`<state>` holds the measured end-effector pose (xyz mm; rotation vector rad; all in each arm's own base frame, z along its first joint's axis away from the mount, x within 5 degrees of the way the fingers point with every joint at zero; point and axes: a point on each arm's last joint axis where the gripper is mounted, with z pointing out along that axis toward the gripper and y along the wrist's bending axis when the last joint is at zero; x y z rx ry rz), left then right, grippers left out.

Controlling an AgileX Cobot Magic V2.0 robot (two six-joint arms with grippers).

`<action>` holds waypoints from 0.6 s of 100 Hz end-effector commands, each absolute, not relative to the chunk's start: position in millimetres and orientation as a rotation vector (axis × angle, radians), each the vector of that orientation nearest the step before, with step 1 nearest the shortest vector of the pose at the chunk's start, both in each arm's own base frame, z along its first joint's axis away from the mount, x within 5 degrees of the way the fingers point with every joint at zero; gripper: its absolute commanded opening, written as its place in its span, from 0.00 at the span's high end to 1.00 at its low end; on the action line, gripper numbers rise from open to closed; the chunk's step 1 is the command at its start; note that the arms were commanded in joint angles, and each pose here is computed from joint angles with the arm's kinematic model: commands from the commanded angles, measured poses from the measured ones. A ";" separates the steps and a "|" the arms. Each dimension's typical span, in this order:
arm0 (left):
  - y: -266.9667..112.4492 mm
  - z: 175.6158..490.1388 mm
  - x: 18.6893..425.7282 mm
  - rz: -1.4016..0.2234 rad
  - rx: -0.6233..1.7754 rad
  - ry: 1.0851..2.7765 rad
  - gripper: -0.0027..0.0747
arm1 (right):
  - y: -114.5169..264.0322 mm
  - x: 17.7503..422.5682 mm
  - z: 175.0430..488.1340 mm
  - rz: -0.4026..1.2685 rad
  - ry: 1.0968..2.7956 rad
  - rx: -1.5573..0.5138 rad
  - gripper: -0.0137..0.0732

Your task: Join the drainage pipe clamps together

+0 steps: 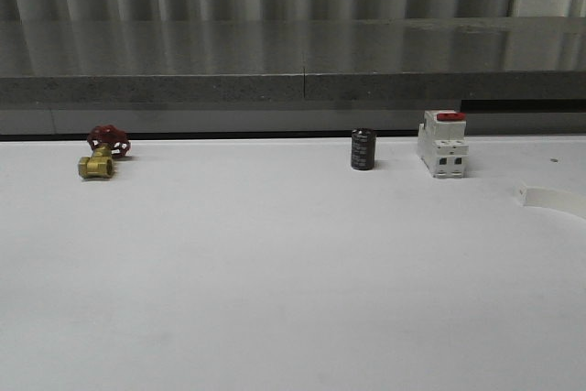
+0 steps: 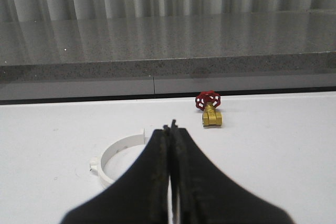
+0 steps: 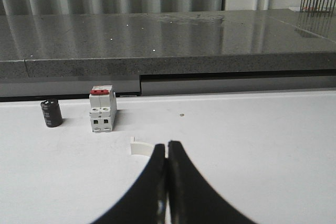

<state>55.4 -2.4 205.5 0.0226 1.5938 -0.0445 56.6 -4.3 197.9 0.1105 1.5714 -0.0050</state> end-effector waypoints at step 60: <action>-9.2 324.4 98.8 -0.151 -0.029 1.991 0.99 | -4.0 53.8 212.1 -0.018 1.450 0.092 0.92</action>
